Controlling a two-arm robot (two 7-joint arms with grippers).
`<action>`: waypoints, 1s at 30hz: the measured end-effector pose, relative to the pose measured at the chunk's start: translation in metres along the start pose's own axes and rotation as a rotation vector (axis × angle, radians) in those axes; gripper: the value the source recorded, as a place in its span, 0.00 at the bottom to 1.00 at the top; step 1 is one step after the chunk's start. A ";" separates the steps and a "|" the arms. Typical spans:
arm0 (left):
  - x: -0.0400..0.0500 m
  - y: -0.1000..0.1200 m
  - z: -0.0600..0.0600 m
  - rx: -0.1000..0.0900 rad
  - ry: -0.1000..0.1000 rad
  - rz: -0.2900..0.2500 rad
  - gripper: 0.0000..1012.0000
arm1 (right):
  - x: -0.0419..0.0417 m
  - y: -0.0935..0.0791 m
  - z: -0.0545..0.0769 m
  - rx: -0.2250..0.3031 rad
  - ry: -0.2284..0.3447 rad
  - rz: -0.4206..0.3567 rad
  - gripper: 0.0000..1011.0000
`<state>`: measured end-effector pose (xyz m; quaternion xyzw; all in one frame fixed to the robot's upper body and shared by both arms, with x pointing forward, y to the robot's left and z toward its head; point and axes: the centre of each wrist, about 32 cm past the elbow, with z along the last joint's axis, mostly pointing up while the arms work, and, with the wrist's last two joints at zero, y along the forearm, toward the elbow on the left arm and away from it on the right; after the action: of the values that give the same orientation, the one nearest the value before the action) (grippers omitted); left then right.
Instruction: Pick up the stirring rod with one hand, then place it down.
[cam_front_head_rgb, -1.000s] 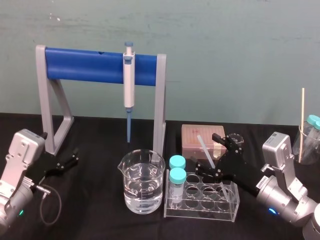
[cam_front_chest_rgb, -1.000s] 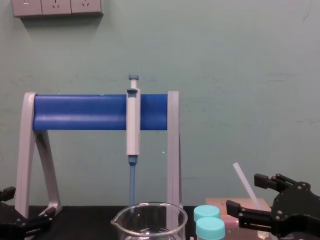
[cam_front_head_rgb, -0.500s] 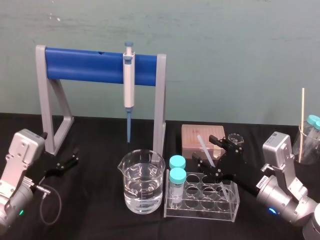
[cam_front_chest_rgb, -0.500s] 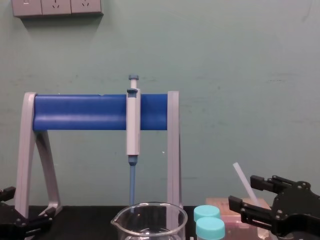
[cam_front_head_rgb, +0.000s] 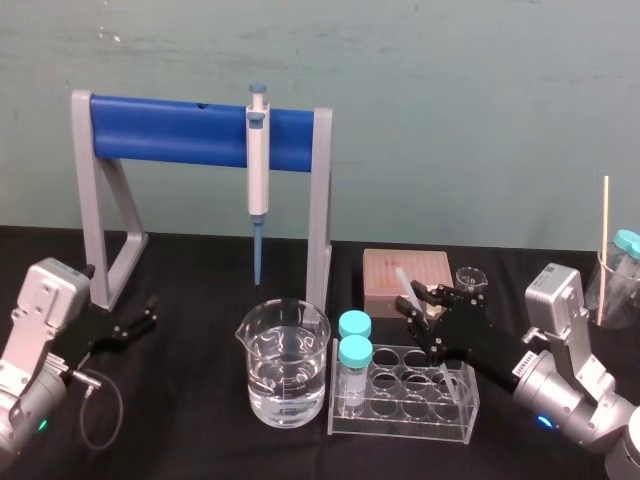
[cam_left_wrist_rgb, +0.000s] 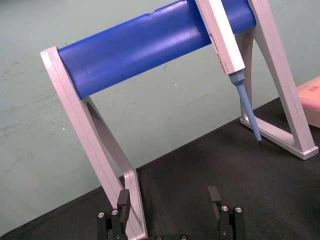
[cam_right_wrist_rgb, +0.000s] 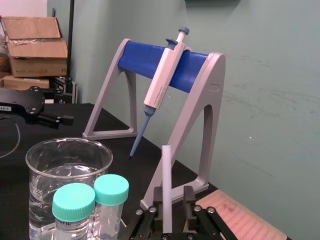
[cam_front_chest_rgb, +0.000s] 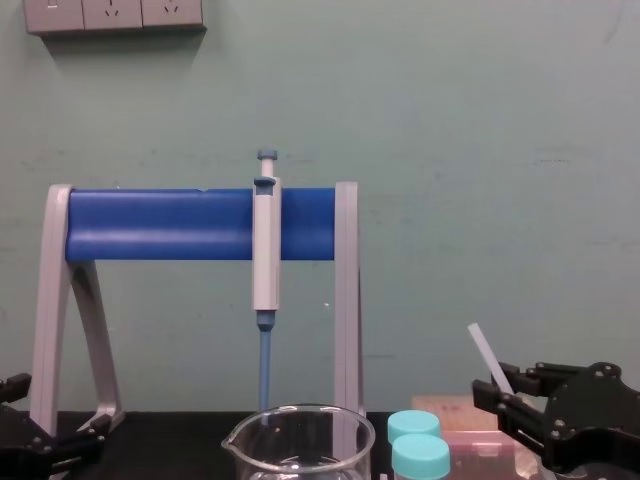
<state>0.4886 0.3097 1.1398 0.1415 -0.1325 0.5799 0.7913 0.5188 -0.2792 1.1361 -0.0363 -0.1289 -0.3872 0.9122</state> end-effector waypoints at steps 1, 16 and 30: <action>0.0000 0.000 0.000 0.000 0.000 0.000 0.99 | 0.0000 0.000 0.000 0.000 0.000 0.000 0.25; 0.0000 0.000 0.000 0.000 0.000 0.000 0.99 | 0.0000 0.000 0.000 0.000 0.000 0.000 0.07; 0.0000 0.000 0.000 0.000 0.000 0.000 0.99 | 0.0001 0.000 0.000 0.000 0.000 -0.006 0.07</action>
<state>0.4886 0.3097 1.1398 0.1415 -0.1324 0.5799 0.7913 0.5189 -0.2791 1.1365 -0.0361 -0.1290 -0.3899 0.9111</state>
